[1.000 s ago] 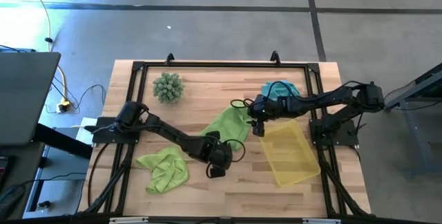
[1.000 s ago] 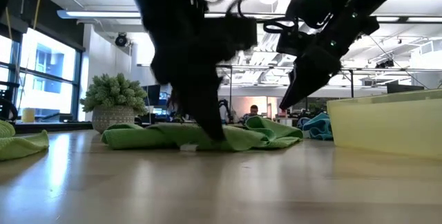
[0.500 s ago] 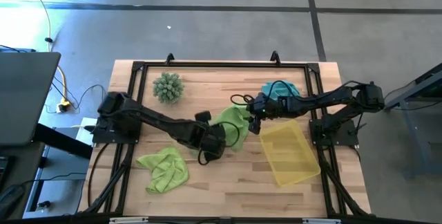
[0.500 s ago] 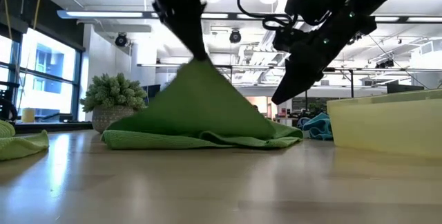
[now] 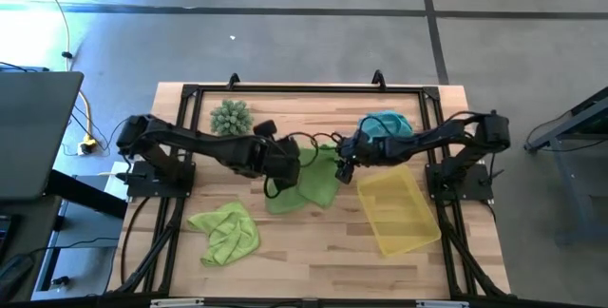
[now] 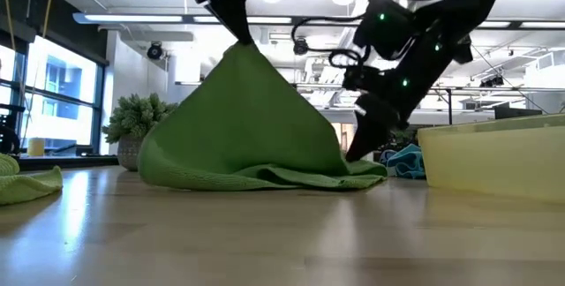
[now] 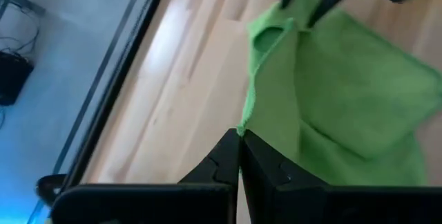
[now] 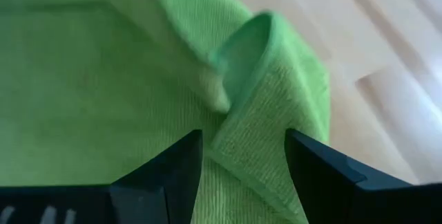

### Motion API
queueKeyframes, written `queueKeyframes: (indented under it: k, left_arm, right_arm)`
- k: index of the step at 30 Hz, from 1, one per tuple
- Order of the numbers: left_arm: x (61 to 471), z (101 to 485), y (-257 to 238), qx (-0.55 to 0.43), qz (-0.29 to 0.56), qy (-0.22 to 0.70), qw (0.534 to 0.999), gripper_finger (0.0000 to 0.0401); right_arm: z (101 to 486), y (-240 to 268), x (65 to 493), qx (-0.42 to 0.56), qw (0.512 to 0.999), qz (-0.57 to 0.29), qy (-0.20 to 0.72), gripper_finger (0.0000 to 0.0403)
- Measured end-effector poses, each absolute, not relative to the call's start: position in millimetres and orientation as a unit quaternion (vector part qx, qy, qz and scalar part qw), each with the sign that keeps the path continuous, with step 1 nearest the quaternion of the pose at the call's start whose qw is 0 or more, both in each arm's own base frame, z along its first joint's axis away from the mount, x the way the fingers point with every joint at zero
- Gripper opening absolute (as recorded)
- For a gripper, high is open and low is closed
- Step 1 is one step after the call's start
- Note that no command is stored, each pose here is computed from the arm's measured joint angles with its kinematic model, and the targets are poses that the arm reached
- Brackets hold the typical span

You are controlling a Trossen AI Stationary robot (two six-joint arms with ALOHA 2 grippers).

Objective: Roll microfiber towels into tight, uniform cylinder then place into a basket
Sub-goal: Fold the green cloth

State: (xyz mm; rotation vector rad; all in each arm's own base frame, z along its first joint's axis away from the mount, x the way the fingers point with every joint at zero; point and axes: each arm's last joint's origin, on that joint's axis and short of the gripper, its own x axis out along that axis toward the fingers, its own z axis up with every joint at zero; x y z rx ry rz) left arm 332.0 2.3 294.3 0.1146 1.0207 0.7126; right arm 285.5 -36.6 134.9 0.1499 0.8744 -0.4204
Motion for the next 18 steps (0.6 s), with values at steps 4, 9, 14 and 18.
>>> queueKeyframes:
  k: [4, 9, 14, 18]
  left_arm:
    - [325.8, 292.7, 13.2, 0.059, 0.347, 0.504, 0.789, 0.0000]
    - [321.1, 291.3, 22.3, 0.060, 0.357, 0.523, 0.771, 0.0000]
    - [320.9, 291.3, 22.6, 0.061, 0.357, 0.524, 0.771, 0.0000]
    - [319.5, 290.8, 22.4, 0.064, 0.357, 0.531, 0.766, 0.0000]
  right_arm:
    - [127.6, -36.9, 288.4, 0.072, 0.880, -0.203, 0.423, 0.0199]
    - [127.0, -38.4, 291.0, 0.063, 0.883, -0.219, 0.409, 0.0199]
    - [126.4, -39.0, 290.4, 0.059, 0.881, -0.226, 0.412, 0.0199]
    - [126.4, -39.9, 289.8, 0.051, 0.878, -0.242, 0.411, 0.0199]
